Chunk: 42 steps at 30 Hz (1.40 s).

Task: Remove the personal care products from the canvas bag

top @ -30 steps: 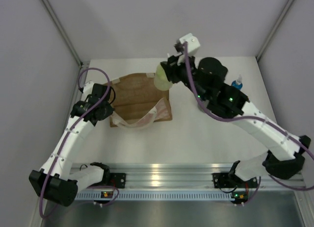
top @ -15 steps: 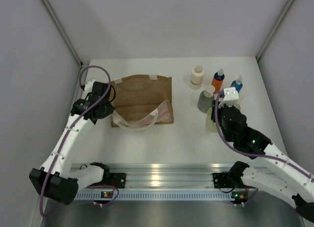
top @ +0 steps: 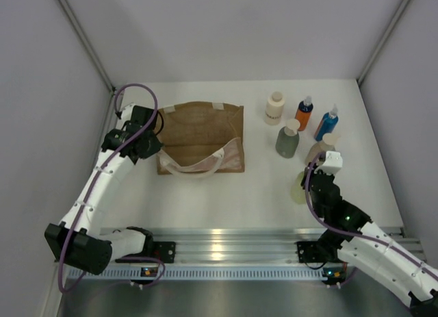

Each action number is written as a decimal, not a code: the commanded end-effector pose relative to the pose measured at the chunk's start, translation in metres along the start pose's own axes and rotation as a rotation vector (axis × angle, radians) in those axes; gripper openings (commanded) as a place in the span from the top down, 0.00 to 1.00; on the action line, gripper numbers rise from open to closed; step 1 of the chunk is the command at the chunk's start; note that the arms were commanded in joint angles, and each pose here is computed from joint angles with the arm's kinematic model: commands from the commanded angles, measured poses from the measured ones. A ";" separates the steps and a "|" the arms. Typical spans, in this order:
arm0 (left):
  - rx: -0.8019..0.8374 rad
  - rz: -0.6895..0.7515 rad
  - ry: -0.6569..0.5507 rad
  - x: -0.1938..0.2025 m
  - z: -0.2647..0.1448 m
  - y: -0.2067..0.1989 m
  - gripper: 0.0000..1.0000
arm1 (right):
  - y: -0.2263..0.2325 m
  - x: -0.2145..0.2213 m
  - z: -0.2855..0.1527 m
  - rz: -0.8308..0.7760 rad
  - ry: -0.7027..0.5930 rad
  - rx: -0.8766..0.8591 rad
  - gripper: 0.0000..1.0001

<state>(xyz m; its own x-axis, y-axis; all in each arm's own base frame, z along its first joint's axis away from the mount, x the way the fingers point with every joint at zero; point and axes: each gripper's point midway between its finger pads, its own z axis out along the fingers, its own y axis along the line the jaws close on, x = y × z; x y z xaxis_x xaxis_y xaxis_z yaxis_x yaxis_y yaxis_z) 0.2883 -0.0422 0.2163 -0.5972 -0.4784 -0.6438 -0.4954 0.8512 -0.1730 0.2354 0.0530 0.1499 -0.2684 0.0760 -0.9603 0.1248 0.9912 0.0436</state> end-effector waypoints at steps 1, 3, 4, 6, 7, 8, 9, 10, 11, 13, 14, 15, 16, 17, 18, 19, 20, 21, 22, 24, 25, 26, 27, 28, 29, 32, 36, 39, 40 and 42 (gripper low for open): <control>0.044 0.003 -0.007 -0.010 -0.006 -0.011 0.97 | 0.006 -0.033 0.000 0.179 -0.120 -0.013 1.00; 0.040 0.004 -0.003 -0.008 -0.005 -0.010 0.97 | 0.008 -0.029 0.000 0.176 -0.114 -0.029 1.00; 0.033 0.004 -0.004 -0.007 -0.004 -0.008 0.97 | 0.008 -0.028 0.000 0.186 -0.120 -0.029 1.00; 0.034 -0.002 0.003 -0.006 -0.003 -0.009 0.97 | 0.008 -0.026 0.001 0.190 -0.129 -0.034 1.00; 0.032 -0.004 0.005 -0.005 -0.002 -0.009 0.97 | 0.008 -0.029 0.001 0.183 -0.145 -0.038 1.00; 0.031 -0.008 0.002 -0.006 -0.002 -0.009 0.97 | 0.007 -0.032 0.000 0.194 -0.155 -0.039 1.00; 0.032 -0.009 0.000 -0.007 -0.003 -0.010 0.97 | 0.006 -0.034 0.000 0.201 -0.163 -0.032 1.00; 0.030 -0.011 -0.006 -0.009 -0.003 -0.009 0.97 | 0.006 -0.037 -0.001 0.203 -0.168 -0.033 0.99; 0.025 -0.011 -0.013 -0.010 -0.003 -0.008 0.96 | 0.007 -0.041 -0.001 0.211 -0.178 -0.037 0.97; 0.014 -0.006 -0.017 -0.009 -0.002 -0.006 0.94 | 0.011 -0.042 -0.001 0.200 -0.177 -0.054 0.93; 0.009 -0.006 -0.020 -0.010 -0.002 -0.005 0.93 | 0.013 -0.040 0.001 0.185 -0.165 -0.060 0.84; 0.006 -0.002 -0.017 -0.008 -0.001 -0.004 0.93 | 0.019 -0.038 0.001 0.168 -0.152 -0.083 0.79; 0.007 -0.003 -0.018 -0.009 -0.001 -0.004 0.93 | 0.022 -0.035 0.003 0.146 -0.135 -0.093 0.76; 0.007 -0.004 -0.017 -0.009 -0.002 -0.004 0.93 | 0.028 -0.036 0.002 0.136 -0.128 -0.124 0.68; 0.008 -0.004 -0.019 -0.009 -0.002 -0.004 0.93 | 0.030 -0.035 0.003 0.127 -0.122 -0.130 0.62; 0.007 -0.002 -0.021 -0.011 -0.002 -0.005 0.93 | 0.031 -0.036 0.003 0.126 -0.120 -0.128 0.44; 0.007 0.004 -0.020 -0.011 -0.002 -0.005 0.93 | 0.030 -0.036 0.004 0.124 -0.120 -0.124 0.40; 0.003 0.005 -0.021 -0.011 -0.001 -0.005 0.93 | 0.027 -0.037 0.004 0.129 -0.123 -0.106 0.37; 0.003 0.004 -0.023 -0.012 0.000 -0.006 0.93 | 0.027 -0.039 0.004 0.129 -0.127 -0.106 0.31; -0.001 -0.006 -0.033 -0.015 -0.001 -0.006 0.93 | 0.028 -0.052 0.000 0.130 -0.149 -0.113 0.01; 0.001 -0.008 -0.039 -0.016 -0.002 -0.006 0.93 | 0.027 -0.059 -0.002 0.135 -0.161 -0.113 0.01; -0.003 -0.008 -0.041 -0.016 -0.002 -0.005 0.93 | 0.027 -0.070 -0.005 0.143 -0.181 -0.115 0.00; -0.005 -0.009 -0.046 -0.017 -0.003 -0.004 0.93 | 0.023 -0.077 -0.006 0.141 -0.195 -0.102 0.00; -0.009 -0.009 -0.053 -0.019 -0.003 -0.003 0.93 | 0.022 -0.083 -0.008 0.141 -0.204 -0.100 0.00; -0.011 -0.008 -0.057 -0.019 -0.004 -0.002 0.93 | 0.021 -0.097 -0.013 0.137 -0.228 -0.104 0.01; -0.009 -0.009 -0.072 -0.022 -0.008 0.000 0.93 | 0.017 -0.130 -0.023 0.144 -0.269 -0.091 0.01; -0.006 0.000 -0.076 -0.022 -0.010 0.002 0.82 | 0.021 -0.155 -0.026 0.108 -0.245 -0.079 0.00; 0.003 0.015 -0.090 -0.025 -0.014 0.003 0.67 | 0.026 -0.174 -0.032 0.108 -0.245 -0.101 0.01; 0.007 0.017 -0.101 -0.028 -0.017 0.003 0.63 | 0.028 -0.181 -0.033 0.116 -0.250 -0.108 0.01; 0.015 0.044 -0.132 -0.038 -0.022 0.001 0.51 | 0.030 -0.187 -0.035 0.135 -0.257 -0.116 0.00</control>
<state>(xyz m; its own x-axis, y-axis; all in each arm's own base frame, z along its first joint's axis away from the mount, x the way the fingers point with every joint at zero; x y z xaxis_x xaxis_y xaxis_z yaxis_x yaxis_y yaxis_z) 0.2904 -0.0345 0.2229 -0.5947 -0.4354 -0.6759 -0.4844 0.8650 -0.1310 0.2565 0.0741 0.3360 0.0196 0.2190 -0.9755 0.0238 0.9753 0.2194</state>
